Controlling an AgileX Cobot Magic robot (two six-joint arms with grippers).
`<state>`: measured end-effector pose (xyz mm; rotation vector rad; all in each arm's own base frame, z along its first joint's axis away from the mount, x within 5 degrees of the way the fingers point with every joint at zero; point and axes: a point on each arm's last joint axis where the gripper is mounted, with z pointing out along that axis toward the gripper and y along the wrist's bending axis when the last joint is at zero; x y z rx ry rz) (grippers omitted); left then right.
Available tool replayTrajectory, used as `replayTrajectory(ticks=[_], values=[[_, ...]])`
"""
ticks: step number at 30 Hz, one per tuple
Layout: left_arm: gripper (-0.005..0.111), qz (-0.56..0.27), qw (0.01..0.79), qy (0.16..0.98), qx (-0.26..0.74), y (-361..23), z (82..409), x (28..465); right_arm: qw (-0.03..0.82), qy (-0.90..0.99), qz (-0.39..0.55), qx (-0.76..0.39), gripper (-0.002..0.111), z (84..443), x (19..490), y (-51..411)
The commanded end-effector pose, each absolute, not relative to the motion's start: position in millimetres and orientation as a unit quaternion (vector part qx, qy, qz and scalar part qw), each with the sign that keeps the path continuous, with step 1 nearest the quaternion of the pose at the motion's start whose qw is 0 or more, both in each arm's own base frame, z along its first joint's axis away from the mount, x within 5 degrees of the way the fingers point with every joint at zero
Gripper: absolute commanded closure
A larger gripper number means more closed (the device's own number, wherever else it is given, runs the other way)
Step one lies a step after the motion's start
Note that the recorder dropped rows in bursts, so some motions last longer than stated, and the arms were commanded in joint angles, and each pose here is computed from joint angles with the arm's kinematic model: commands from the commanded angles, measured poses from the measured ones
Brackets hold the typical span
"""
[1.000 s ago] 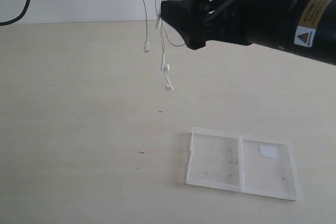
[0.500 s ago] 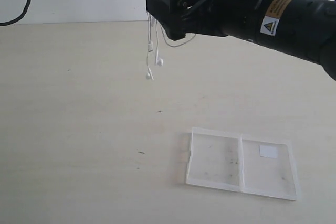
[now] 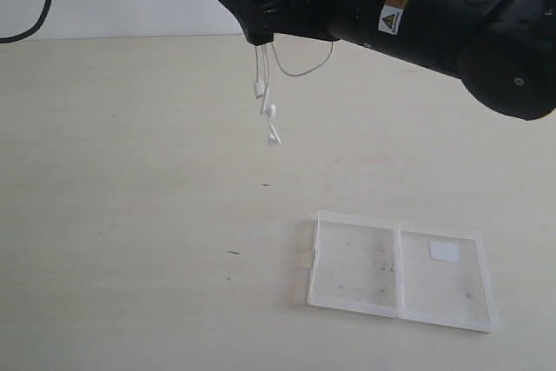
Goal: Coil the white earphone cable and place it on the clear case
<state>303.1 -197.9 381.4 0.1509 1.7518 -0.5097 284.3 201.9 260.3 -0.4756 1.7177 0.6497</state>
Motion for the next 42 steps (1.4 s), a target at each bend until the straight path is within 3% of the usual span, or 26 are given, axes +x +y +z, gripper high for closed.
replayTrajectory(ticks=[1,15,34,42], values=[[0.107,-0.229,0.614,0.752,0.065,-197.9,388.2,300.3,0.589,0.729,0.275,-0.214,0.005,256.7,294.0,210.1],[0.107,-0.229,0.614,0.752,0.065,-197.9,388.2,300.3,0.602,0.721,0.274,-0.206,0.009,263.1,309.4,218.7],[0.107,-0.229,0.614,0.752,0.065,-197.9,388.2,300.3,0.587,0.739,0.256,-0.208,0.106,260.3,309.9,216.7],[0.107,-0.198,0.625,0.753,0.061,-190.8,388.7,303.5,0.570,0.760,0.213,-0.229,0.108,289.1,291.9,200.9]])
